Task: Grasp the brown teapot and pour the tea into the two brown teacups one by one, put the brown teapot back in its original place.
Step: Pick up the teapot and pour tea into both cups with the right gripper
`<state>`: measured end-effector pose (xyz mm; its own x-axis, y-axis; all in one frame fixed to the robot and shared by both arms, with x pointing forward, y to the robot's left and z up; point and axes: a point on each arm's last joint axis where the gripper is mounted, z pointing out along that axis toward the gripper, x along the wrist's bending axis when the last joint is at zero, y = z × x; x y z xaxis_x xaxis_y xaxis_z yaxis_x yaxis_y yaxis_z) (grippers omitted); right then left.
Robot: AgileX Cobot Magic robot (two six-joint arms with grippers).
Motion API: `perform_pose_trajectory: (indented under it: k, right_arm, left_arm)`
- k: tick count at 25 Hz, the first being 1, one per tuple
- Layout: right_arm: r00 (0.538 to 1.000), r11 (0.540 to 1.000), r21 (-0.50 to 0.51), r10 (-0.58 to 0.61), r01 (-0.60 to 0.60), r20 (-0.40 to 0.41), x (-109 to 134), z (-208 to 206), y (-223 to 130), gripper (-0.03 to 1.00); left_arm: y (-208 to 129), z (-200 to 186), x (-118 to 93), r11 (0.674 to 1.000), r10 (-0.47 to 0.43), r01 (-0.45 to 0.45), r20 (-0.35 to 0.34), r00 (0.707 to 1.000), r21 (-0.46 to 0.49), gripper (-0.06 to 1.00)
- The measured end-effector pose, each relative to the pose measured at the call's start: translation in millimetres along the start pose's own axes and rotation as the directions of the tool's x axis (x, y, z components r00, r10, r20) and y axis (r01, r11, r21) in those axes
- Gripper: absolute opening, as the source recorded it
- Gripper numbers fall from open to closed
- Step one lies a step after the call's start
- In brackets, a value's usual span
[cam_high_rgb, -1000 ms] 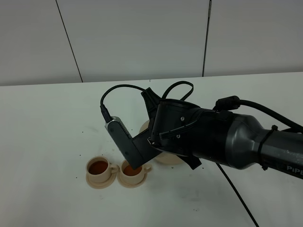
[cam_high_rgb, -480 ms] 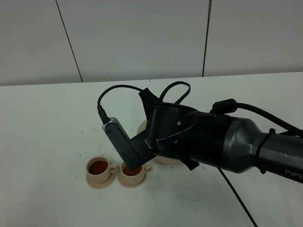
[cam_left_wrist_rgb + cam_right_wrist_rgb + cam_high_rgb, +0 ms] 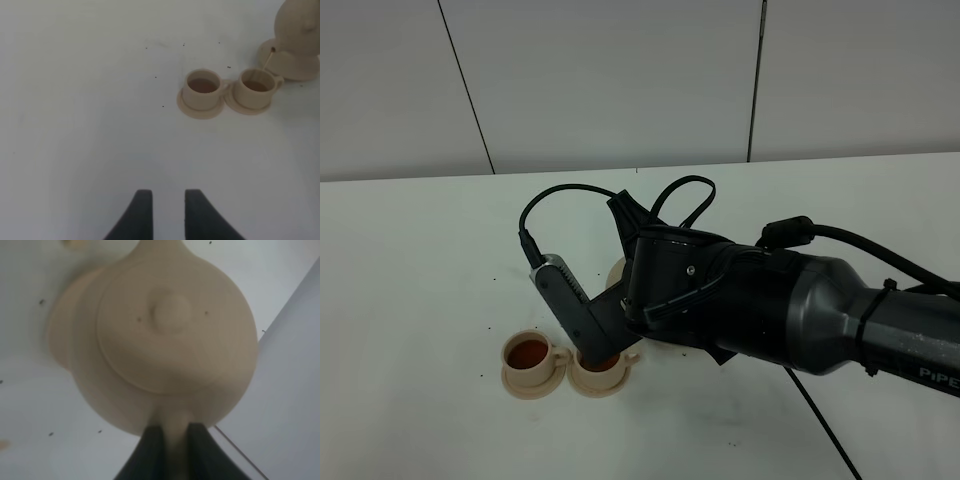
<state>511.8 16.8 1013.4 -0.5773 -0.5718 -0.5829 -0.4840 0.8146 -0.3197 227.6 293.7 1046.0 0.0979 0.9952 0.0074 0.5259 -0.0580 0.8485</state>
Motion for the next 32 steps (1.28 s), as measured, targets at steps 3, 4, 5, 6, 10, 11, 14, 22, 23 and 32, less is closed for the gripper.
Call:
perform_pose_trajectory:
  k: [3, 4, 5, 6, 10, 11, 14, 22, 23, 32]
  right_arm:
    - [1.000, 1.000, 0.001, -0.002, 0.002, -0.003, 0.4, -0.6, 0.9, 0.10]
    - [1.000, 1.000, 0.001, -0.002, 0.002, -0.003, 0.5, -0.8, 1.3, 0.10]
    - [1.000, 1.000, 0.001, -0.002, 0.002, -0.002, 0.5, -1.0, 1.6, 0.10]
    - [1.000, 1.000, 0.001, -0.005, 0.005, -0.001, 0.5, -1.3, 2.3, 0.10]
    - [1.000, 1.000, 0.000, 0.000, 0.000, 0.000, 0.5, -1.7, 3.1, 0.10]
    - [1.000, 1.000, 0.000, 0.001, -0.001, 0.000, 0.5, -1.7, 3.1, 0.10]
    - [1.000, 1.000, -0.001, 0.001, -0.001, 0.001, 0.6, -2.1, 3.8, 0.10]
    - [1.000, 1.000, -0.001, 0.015, -0.015, 0.001, 0.5, -2.1, 3.8, 0.10]
    - [1.000, 1.000, -0.001, 0.017, -0.017, 0.001, 0.5, -2.1, 3.8, 0.10]
    - [1.000, 1.000, 0.000, 0.022, -0.022, 0.002, 0.5, -2.1, 3.7, 0.10]
  left_arm:
    - [0.0, 0.0, 0.0, 1.000, 0.000, 0.000, 0.000, 1.000, 0.000, 0.23]
    - [0.0, 0.0, 0.0, 1.000, 0.000, 0.000, 0.000, 1.000, 0.000, 0.23]
    - [0.0, 0.0, 0.0, 1.000, 0.000, 0.000, 0.000, 1.000, 0.000, 0.23]
    - [0.0, 0.0, 0.0, 1.000, 0.000, 0.000, 0.000, 1.000, 0.000, 0.23]
    - [0.0, 0.0, 0.0, 1.000, 0.000, 0.000, 0.000, 1.000, 0.000, 0.23]
    - [0.0, 0.0, 0.0, 1.000, 0.000, 0.000, 0.000, 1.000, 0.000, 0.23]
    - [0.0, 0.0, 0.0, 1.000, 0.000, 0.000, 0.000, 1.000, 0.000, 0.23]
    - [0.0, 0.0, 0.0, 1.000, 0.000, 0.000, 0.000, 1.000, 0.000, 0.23]
    - [0.0, 0.0, 0.0, 1.000, 0.000, 0.000, 0.000, 1.000, 0.000, 0.23]
    - [0.0, 0.0, 0.0, 1.000, 0.000, 0.000, 0.000, 1.000, 0.000, 0.23]
